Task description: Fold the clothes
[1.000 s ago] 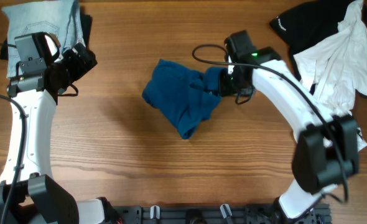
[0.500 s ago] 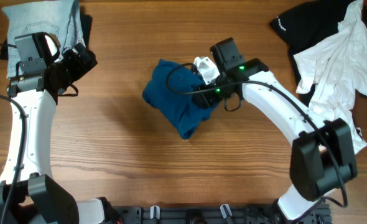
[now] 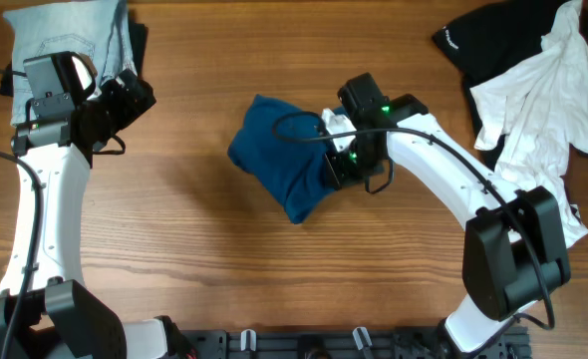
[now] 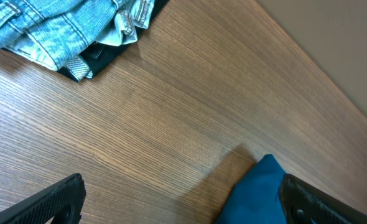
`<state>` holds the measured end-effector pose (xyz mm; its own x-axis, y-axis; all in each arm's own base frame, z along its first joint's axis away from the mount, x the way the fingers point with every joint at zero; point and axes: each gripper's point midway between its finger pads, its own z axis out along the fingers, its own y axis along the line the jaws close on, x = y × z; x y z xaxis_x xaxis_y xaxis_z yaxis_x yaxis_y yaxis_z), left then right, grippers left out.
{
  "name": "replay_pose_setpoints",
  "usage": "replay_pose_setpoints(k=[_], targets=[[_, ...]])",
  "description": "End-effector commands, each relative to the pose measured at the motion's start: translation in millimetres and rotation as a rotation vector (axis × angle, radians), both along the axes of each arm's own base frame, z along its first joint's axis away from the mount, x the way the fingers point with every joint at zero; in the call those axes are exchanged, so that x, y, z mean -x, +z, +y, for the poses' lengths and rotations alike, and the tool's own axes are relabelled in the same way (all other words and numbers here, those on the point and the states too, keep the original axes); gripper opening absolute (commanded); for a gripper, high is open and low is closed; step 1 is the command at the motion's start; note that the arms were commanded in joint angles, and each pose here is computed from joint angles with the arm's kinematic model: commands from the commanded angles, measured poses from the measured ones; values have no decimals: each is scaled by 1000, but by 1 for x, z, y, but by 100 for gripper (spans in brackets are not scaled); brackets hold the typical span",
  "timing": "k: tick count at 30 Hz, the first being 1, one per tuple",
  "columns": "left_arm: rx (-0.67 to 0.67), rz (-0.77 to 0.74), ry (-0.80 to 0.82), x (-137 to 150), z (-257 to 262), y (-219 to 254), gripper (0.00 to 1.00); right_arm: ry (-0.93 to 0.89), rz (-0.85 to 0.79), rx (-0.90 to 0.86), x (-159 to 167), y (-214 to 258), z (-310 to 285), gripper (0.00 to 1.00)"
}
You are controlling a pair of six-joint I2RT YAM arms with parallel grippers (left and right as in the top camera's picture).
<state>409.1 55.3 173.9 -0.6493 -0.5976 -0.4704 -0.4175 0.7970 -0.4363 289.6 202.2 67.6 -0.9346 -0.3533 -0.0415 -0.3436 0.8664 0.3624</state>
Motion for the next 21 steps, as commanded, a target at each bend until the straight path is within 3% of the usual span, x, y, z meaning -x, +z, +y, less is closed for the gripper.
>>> replay_pose_setpoints(k=[1,4,6,9,10,13,14,21], targets=[[-23,-1,-10,-1,3,0,100,-322,145,182,13,-12,-26,4],[-23,-1,-10,-1,3,0,100,-365,169,212,17,-12,-31,15],[-22,2,-11,0,3,0,100,-373,185,170,19,-6,-24,15],[-20,3,-14,0,1,-1,100,-392,21,65,-9,24,-18,18],[-23,1,-49,-1,-4,-1,100,-423,-69,32,-27,41,-23,25],[11,-12,-247,-4,-48,-6,100,-521,-303,-47,-72,96,-62,85],[12,-10,-321,-6,-67,-11,100,-553,-364,-62,-82,112,-81,93],[-114,27,-862,3,-201,-76,100,-685,-417,-18,-96,120,-157,99]])
